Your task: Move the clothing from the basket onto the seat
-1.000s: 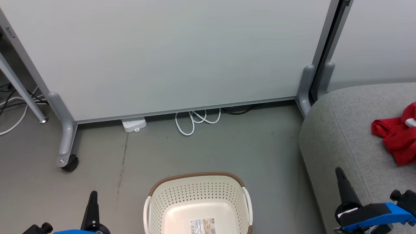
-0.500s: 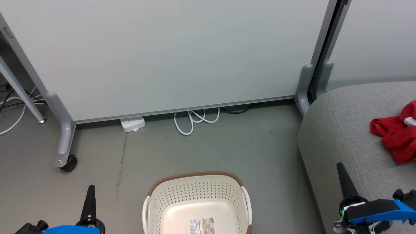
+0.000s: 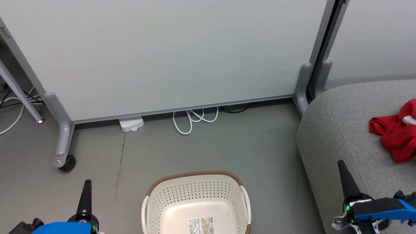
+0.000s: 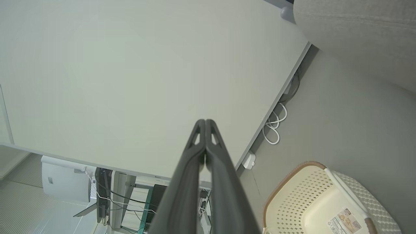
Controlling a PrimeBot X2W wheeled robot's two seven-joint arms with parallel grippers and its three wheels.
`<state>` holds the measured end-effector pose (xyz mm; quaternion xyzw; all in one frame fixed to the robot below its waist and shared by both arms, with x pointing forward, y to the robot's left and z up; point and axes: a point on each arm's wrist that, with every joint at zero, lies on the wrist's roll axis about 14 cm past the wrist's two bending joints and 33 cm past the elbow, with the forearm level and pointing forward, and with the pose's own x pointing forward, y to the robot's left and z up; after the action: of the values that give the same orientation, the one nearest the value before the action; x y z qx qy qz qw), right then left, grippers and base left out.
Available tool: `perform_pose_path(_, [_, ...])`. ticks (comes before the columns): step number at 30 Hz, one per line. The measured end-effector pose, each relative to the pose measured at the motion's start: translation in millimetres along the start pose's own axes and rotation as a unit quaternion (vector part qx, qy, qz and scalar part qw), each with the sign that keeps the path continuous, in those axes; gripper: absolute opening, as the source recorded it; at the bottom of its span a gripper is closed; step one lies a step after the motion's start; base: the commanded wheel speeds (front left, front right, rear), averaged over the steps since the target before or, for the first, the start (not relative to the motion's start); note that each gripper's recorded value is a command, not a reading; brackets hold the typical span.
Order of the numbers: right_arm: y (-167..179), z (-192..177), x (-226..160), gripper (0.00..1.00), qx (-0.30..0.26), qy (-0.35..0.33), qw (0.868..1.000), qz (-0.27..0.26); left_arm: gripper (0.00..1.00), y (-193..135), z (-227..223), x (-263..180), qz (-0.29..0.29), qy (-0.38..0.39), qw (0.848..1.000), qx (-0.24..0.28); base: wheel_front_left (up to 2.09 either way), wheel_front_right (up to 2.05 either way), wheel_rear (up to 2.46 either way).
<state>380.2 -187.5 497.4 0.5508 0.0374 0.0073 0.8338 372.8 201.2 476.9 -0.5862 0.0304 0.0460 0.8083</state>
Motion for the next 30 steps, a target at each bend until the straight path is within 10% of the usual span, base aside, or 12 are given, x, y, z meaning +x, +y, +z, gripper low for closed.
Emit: perform_pose_path(30, [0, 9, 3, 0.00, 0.139, -0.021, 0.990, 0.008, 0.00, -19, 3, 9, -0.032, 0.009, 0.993, -0.109, 0.00, 0.00, 0.00])
